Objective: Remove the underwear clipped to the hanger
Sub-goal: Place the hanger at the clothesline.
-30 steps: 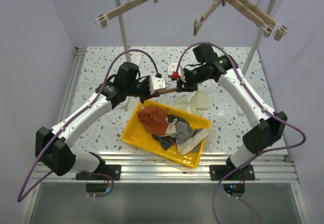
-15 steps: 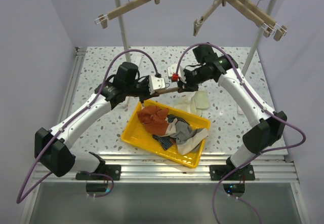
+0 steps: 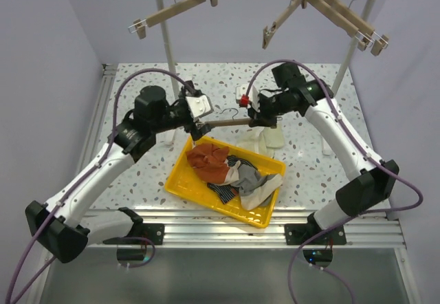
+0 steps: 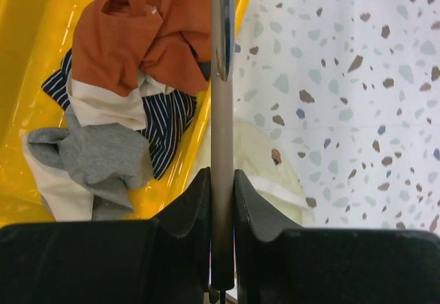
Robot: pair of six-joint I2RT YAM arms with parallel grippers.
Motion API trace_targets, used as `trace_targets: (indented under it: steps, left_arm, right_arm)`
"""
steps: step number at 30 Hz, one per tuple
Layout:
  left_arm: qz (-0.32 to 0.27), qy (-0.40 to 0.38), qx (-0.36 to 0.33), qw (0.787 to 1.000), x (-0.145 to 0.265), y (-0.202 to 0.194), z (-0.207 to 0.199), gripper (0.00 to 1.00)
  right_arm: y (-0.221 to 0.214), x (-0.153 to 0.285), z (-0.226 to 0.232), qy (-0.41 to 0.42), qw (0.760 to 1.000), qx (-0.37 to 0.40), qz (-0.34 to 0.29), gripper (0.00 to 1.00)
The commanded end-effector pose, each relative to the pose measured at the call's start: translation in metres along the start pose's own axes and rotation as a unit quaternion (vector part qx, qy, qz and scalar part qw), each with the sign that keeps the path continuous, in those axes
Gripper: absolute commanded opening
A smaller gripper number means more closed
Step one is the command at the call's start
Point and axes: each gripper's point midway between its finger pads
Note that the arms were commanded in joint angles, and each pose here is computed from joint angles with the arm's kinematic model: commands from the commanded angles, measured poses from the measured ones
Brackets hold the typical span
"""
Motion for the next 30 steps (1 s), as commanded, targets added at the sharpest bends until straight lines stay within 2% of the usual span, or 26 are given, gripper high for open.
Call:
trace_targets:
  steps: [1, 7, 8, 10, 11, 12, 14, 15, 17, 21, 22, 24, 26, 30]
  left_arm:
    - [-0.110, 0.089, -0.031, 0.989, 0.033, 0.072, 0.030, 1.00]
    - [-0.142, 0.199, -0.039, 0.969, 0.085, 0.112, 0.059, 1.00]
    - [-0.136, 0.223, -0.035, 0.965, 0.092, 0.108, 0.065, 1.00]
    - [-0.143, 0.245, -0.033, 0.958, 0.107, 0.110, 0.065, 1.00]
    - [-0.134, 0.256, -0.025, 0.957, 0.107, 0.099, 0.066, 1.00]
    - [-0.148, 0.264, -0.019, 0.953, 0.115, 0.102, 0.064, 1.00]
    - [-0.143, 0.263, -0.003, 0.954, 0.111, 0.085, 0.058, 1.00]
    - [-0.165, 0.267, 0.008, 0.949, 0.115, 0.091, 0.057, 1.00]
    - [-0.163, 0.261, 0.025, 0.951, 0.110, 0.080, 0.052, 1.00]
    - [-0.176, 0.262, 0.053, 0.947, 0.112, 0.074, 0.046, 1.00]
    - [-0.178, 0.263, 0.056, 0.947, 0.113, 0.073, 0.046, 1.00]
    - [-0.178, 0.266, 0.058, 0.946, 0.115, 0.070, 0.045, 1.00]
    - [-0.177, 0.267, 0.061, 0.945, 0.115, 0.068, 0.044, 1.00]
    - [-0.174, 0.270, 0.066, 0.945, 0.120, 0.066, 0.042, 1.00]
  right_arm:
    - [0.005, 0.038, -0.013, -0.085, 0.996, -0.033, -0.020, 0.00]
    - [-0.024, 0.096, -0.028, -0.216, 0.968, -0.121, -0.027, 0.00]
    - [-0.022, 0.118, -0.025, -0.256, 0.957, -0.129, -0.038, 0.00]
    - [-0.031, 0.138, -0.031, -0.322, 0.937, -0.131, -0.033, 0.00]
    - [-0.039, 0.143, -0.030, -0.346, 0.926, -0.150, -0.031, 0.00]
    - [-0.036, 0.168, -0.035, -0.405, 0.903, -0.143, -0.034, 0.00]
    - [-0.038, 0.184, -0.035, -0.444, 0.881, -0.159, -0.035, 0.00]
    - [-0.035, 0.195, -0.034, -0.462, 0.872, -0.160, -0.040, 0.00]
    - [-0.035, 0.207, -0.032, -0.483, 0.857, -0.174, -0.043, 0.00]
    - [-0.026, 0.215, -0.023, -0.484, 0.857, -0.170, -0.057, 0.00]
    - [-0.025, 0.212, -0.020, -0.474, 0.862, -0.168, -0.058, 0.00]
    - [-0.021, 0.195, -0.008, -0.422, 0.889, -0.166, -0.064, 0.00]
    - [-0.018, 0.186, -0.002, -0.396, 0.900, -0.168, -0.072, 0.00]
    - [-0.016, 0.194, -0.009, -0.414, 0.888, -0.186, -0.072, 0.00]
Point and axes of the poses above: each gripper's point midway between its finger pads, its own x axis back along the fingers, its own z axis along the line the jaws close on, y = z × x, and after that the axes turned 2 degrees about x, right-handed
